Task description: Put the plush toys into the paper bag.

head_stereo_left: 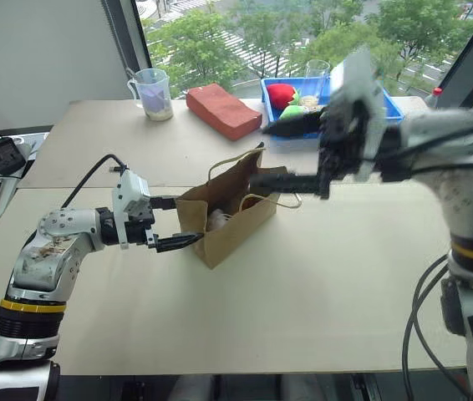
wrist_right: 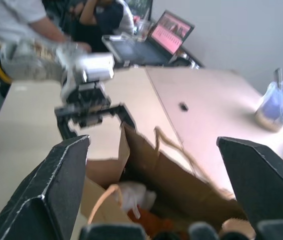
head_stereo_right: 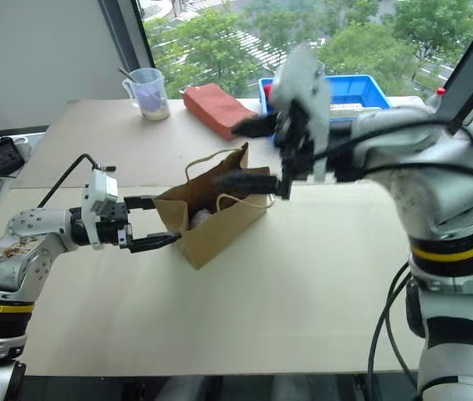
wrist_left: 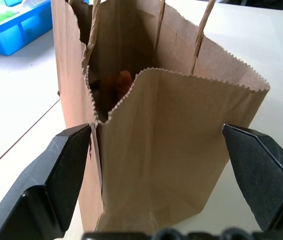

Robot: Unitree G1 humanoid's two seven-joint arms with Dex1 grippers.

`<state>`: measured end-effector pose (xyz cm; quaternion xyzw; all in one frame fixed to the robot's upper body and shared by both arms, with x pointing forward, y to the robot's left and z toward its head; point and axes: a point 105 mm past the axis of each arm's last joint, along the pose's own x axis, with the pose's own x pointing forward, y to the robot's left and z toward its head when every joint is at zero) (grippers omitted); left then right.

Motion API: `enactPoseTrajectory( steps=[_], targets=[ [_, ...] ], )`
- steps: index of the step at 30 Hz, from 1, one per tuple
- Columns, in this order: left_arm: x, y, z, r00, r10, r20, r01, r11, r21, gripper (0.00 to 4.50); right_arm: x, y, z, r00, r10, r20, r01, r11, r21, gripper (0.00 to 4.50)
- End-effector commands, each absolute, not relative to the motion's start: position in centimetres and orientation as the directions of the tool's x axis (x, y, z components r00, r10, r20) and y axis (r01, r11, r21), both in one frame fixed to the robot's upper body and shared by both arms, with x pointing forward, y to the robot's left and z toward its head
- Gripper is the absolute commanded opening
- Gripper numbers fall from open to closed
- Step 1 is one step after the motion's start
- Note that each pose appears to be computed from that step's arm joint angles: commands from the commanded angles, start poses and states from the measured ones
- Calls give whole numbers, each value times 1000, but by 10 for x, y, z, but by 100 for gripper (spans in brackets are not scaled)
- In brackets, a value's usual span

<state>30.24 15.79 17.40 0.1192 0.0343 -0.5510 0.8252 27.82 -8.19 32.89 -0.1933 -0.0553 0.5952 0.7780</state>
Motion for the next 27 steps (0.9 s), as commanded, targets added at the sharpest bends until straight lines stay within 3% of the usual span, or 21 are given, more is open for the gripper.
enactPoseTrajectory(
  steps=[1, 2, 5, 8, 11, 16, 27],
  targets=[
    [301, 162, 185, 407, -897, -173, 905, 370, 211, 445, 265, -102, 309, 275, 926, -258, -927, 184, -328, 450],
    [301, 162, 185, 407, -897, -173, 905, 369, 211, 445, 262, -107, 299, 271, 916, -296, -935, 178, -306, 450],
    [300, 162, 185, 405, -898, -174, 906, 368, 210, 450, 251, -117, 278, 239, 905, -353, -958, 160, -238, 375],
    [299, 162, 185, 403, -898, -175, 907, 367, 208, 450, 233, -122, 252, 168, 893, -418, -983, 121, -135, 256],
    [298, 161, 184, 401, -899, -175, 908, 366, 205, 450, 212, -125, 218, 80, 868, -489, -997, 70, -38, 165],
    [297, 160, 184, 397, -901, -177, 910, 361, 203, 450, 219, -104, 181, 125, 889, -441, -992, 113, -54, 3],
    [294, 155, 183, 378, -907, -183, 919, 345, 188, 450, 290, -20, 176, 295, 933, -206, -949, 261, -178, 3]
  ],
)
